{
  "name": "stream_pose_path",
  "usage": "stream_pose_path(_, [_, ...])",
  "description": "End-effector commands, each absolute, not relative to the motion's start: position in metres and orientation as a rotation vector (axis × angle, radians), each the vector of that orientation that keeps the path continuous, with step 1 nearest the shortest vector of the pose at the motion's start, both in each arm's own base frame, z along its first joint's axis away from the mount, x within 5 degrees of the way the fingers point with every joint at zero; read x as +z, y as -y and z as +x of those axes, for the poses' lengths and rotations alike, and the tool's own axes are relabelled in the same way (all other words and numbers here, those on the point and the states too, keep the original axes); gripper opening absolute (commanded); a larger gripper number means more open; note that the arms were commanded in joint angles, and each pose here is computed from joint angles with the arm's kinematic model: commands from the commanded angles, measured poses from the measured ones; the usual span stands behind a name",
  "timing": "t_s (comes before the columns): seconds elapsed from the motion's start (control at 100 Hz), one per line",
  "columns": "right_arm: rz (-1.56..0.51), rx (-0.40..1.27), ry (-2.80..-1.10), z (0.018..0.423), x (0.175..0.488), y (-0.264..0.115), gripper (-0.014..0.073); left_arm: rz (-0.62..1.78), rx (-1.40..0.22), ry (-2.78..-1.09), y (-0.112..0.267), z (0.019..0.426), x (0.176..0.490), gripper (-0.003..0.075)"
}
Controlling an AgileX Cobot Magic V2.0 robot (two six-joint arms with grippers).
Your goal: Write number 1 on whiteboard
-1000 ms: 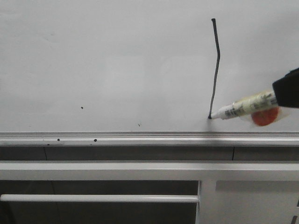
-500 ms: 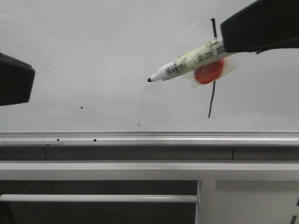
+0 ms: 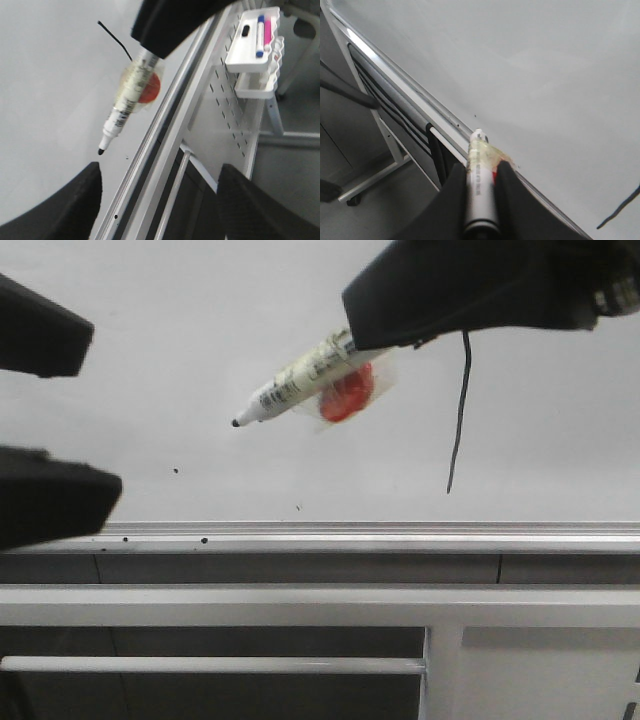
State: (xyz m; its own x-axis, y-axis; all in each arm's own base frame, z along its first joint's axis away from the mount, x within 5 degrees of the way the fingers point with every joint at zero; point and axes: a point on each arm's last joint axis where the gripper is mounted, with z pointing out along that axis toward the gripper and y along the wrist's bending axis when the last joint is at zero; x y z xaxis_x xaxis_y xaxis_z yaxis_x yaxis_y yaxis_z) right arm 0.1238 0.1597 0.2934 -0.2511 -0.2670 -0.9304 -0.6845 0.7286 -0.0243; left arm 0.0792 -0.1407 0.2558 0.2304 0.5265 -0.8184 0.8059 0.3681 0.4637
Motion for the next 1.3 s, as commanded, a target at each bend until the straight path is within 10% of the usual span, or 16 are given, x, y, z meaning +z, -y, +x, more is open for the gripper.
stream_pose_path(0.0, [-0.733,0.501,-1.788,0.125,0.308,-0.163,-0.0043,1.34,-0.198,-1.373,0.149,0.085,0.262,0.0454])
stream_pose_path(1.29, [-0.789,0.689,-1.755,0.113,0.311,-0.174,-0.0043,1.366,0.054,-1.396,0.178,0.113,0.266,0.0419])
